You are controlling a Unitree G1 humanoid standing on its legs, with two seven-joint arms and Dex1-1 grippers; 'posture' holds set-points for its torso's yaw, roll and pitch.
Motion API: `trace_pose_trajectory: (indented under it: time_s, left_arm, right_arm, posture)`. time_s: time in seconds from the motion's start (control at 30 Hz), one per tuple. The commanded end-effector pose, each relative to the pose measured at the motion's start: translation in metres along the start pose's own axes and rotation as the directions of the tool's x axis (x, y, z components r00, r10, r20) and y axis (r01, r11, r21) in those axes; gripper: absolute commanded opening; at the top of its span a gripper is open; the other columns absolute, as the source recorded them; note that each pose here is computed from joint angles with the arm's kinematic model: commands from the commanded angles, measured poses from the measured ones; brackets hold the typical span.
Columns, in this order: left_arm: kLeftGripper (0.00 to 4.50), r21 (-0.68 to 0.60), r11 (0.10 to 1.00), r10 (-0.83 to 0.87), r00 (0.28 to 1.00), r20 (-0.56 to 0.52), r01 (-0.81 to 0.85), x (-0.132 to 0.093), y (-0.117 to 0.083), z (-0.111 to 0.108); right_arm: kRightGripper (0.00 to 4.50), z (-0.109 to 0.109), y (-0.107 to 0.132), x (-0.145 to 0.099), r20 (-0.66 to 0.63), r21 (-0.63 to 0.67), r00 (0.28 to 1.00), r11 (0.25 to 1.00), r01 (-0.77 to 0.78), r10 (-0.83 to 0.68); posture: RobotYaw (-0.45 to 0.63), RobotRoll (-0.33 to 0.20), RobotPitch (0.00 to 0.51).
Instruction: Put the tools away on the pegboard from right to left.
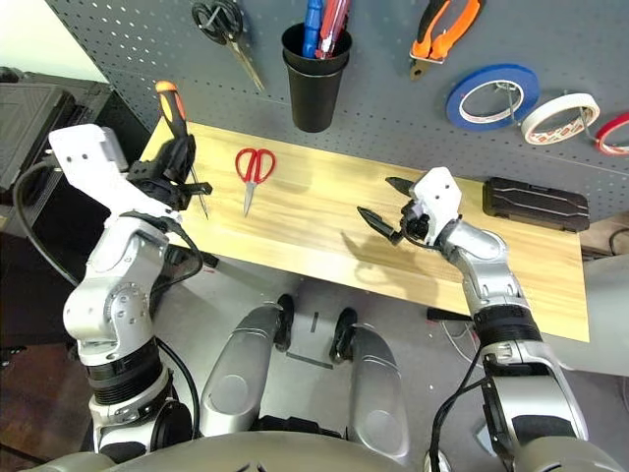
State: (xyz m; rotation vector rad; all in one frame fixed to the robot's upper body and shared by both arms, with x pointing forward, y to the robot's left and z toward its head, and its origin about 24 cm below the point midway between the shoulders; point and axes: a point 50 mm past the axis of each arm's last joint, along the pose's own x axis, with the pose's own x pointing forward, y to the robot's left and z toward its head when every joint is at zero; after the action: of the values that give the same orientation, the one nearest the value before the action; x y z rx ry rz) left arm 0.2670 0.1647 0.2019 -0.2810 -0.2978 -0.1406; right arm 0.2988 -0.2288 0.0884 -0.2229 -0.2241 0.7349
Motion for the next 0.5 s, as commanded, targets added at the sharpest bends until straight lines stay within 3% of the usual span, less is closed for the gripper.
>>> trace_pose_trajectory:
  time_s: [0.03,0.2,0.5]
  left_arm:
    - [0.55,0.002,1.0,-0.023,0.998,0.062,0.023,0.0,-0.001,0.013]
    - [0.55,0.025,0.998,-0.058,0.994,0.091,0.056,0.007,-0.003,0.026]
    - [0.55,0.019,0.99,-0.141,0.979,0.15,0.14,0.027,-0.019,0.046]
  right_arm:
    - [4.5,-0.004,0.0,-0.02,0.06,0.008,0.998,1.0,0.03,-0.03]
    - [4.5,0.007,-0.005,-0.03,0.112,0.013,0.993,0.999,0.032,-0.033]
    - [4.5,0.055,-0.029,-0.034,0.212,0.001,0.976,0.999,0.047,-0.047]
  posture:
    - [0.35,0.0,0.239]
    - [0.31,0.0,0.235]
    - [0.23,0.0,0.225]
